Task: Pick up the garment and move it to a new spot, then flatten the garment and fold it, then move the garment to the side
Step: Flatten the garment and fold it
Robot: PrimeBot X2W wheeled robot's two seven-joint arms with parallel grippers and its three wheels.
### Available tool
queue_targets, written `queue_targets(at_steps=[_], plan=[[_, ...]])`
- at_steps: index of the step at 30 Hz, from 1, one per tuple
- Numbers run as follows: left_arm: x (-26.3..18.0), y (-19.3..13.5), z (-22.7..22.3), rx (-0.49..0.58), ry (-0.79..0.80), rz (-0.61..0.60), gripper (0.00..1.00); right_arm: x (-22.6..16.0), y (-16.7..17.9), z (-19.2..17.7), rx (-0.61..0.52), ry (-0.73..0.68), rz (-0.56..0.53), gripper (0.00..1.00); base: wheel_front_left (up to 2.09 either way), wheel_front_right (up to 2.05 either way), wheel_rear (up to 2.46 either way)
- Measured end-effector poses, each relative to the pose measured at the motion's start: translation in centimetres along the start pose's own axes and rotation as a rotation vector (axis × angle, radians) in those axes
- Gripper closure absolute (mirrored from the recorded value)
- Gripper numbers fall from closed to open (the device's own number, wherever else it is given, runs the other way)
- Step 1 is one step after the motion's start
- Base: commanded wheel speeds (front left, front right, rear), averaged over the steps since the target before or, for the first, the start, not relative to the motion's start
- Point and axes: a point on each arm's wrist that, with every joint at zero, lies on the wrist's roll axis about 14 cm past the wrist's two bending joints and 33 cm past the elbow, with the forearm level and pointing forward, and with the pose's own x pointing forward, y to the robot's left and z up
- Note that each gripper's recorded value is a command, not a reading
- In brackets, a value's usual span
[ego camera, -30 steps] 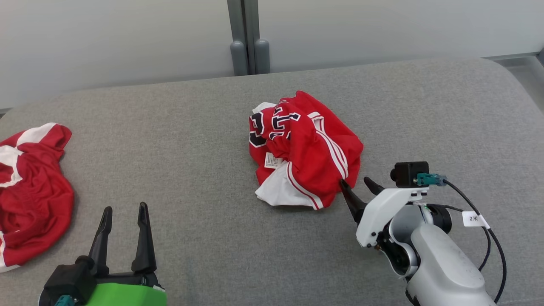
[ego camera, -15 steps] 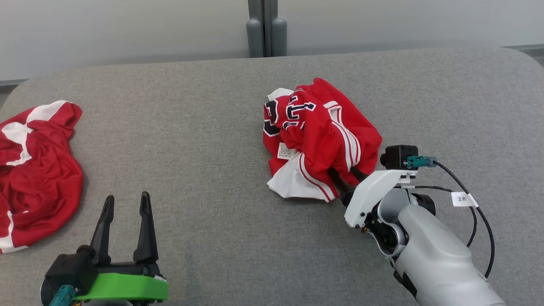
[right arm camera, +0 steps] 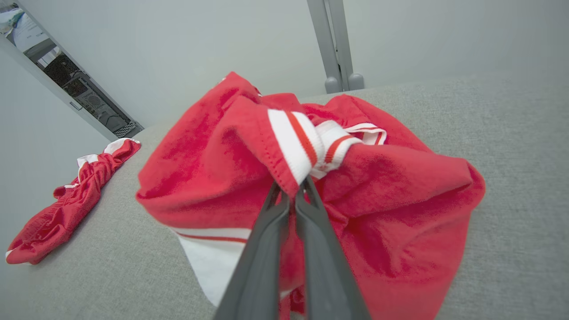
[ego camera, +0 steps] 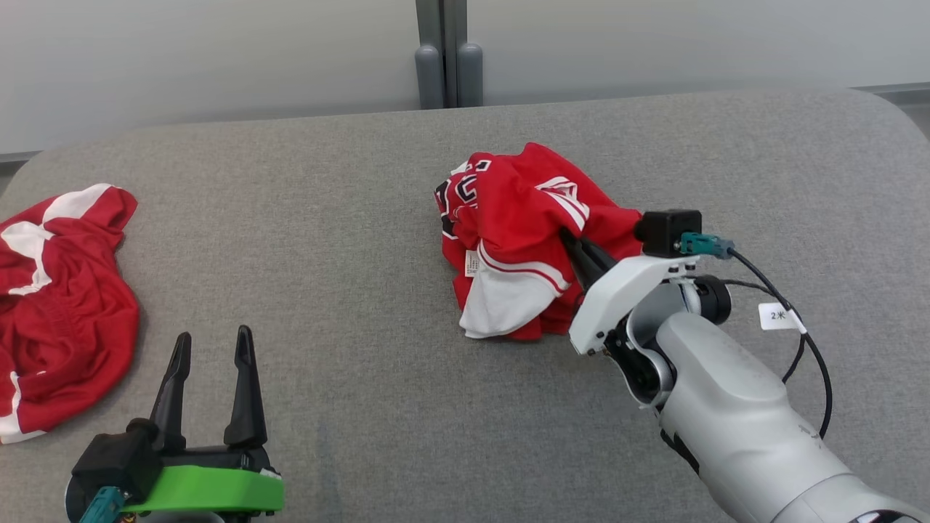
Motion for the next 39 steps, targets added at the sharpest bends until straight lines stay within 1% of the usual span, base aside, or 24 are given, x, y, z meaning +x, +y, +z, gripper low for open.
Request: queue_targets(at_steps=[5, 10, 13, 14, 16, 18, 20, 22, 25, 27, 28, 29, 30, 31, 32, 36, 37, 39], plan=[[-0.1, -0.2, 0.6, 0.000, -0.016, -0.006, 0.00, 0.6, 3.1, 5.2, -0.067, -0.140, 0.092, 1.00, 0.00, 0.00, 0.00], [-0.1, -0.6, 0.8, -0.002, -0.025, -0.018, 0.00, 0.9, 7.2, 9.7, -0.110, -0.208, 0.211, 1.00, 0.00, 0.00, 0.00], [-0.1, -0.7, 0.8, -0.003, -0.025, -0.021, 0.00, 1.1, 9.9, 12.6, -0.090, -0.254, 0.289, 1.00, 0.00, 0.00, 0.00], [-0.1, -0.7, 0.8, -0.004, -0.024, -0.021, 0.00, 1.2, 10.7, 13.6, -0.059, -0.269, 0.316, 1.00, 0.00, 0.00, 0.00], [-0.2, -0.8, 0.7, -0.006, -0.021, -0.021, 0.00, 1.3, 12.2, 15.1, -0.042, -0.294, 0.364, 1.00, 0.00, 0.00, 0.00], [-0.2, -0.8, 0.6, -0.009, -0.019, -0.021, 0.00, 1.1, 13.9, 16.5, 0.041, -0.321, 0.421, 1.00, 0.00, 0.00, 0.00], [-0.3, -0.7, 0.6, -0.010, -0.017, -0.016, 0.00, 0.9, 15.5, 17.7, 0.079, -0.351, 0.476, 1.00, 0.00, 0.00, 0.00], [-0.4, -0.5, 0.5, -0.009, -0.015, -0.011, 0.00, 0.3, 17.1, 19.4, 0.192, -0.399, 0.540, 1.00, 0.00, 0.00, 0.00], [-0.3, -0.3, 0.4, -0.009, -0.012, -0.005, 0.00, -0.6, 18.8, 21.7, 0.278, -0.460, 0.610, 1.00, 0.00, 0.00, 0.00], [-0.2, -0.2, 0.3, -0.009, -0.011, -0.003, 0.00, -1.2, 19.2, 23.4, 0.329, -0.498, 0.636, 1.00, 0.00, 0.00, 0.00], [-0.1, -0.3, 0.3, -0.009, -0.010, -0.005, 0.00, -1.3, 19.1, 24.3, 0.334, -0.522, 0.636, 1.00, 0.00, 0.00, 0.00], [0.1, -0.5, 0.2, -0.010, -0.010, -0.011, 0.00, -1.5, 18.2, 25.6, 0.346, -0.563, 0.618, 1.00, 0.00, 0.00, 0.00], [0.3, -0.6, 0.2, -0.010, -0.011, -0.016, 0.00, -1.5, 17.2, 26.3, 0.349, -0.592, 0.593, 1.00, 0.00, 0.00, 0.00], [0.5, -0.8, 0.3, -0.011, -0.012, -0.021, 0.00, -1.0, 16.0, 26.3, 0.336, -0.600, 0.554, 1.00, 0.00, 0.00, 0.00], [0.6, -0.9, 0.3, -0.012, -0.014, -0.026, 0.00, -0.4, 14.3, 25.6, 0.319, -0.594, 0.497, 1.00, 0.00, 0.00, 0.00], [1.1, -1.4, 0.0, -0.017, -0.007, -0.041, 0.00, 2.1, 7.6, 19.6, 0.280, -0.485, 0.268, 1.00, 0.00, 0.00, 0.00], [1.2, -1.5, -0.1, -0.018, -0.005, -0.043, 0.00, 2.4, 6.3, 18.4, 0.284, -0.465, 0.225, 1.00, 0.00, 0.00, 0.00], [1.4, -1.8, -0.4, -0.021, 0.002, -0.052, 0.00, 2.5, 2.3, 15.7, 0.281, -0.423, 0.103, 1.00, 0.00, 0.00, 0.00]])
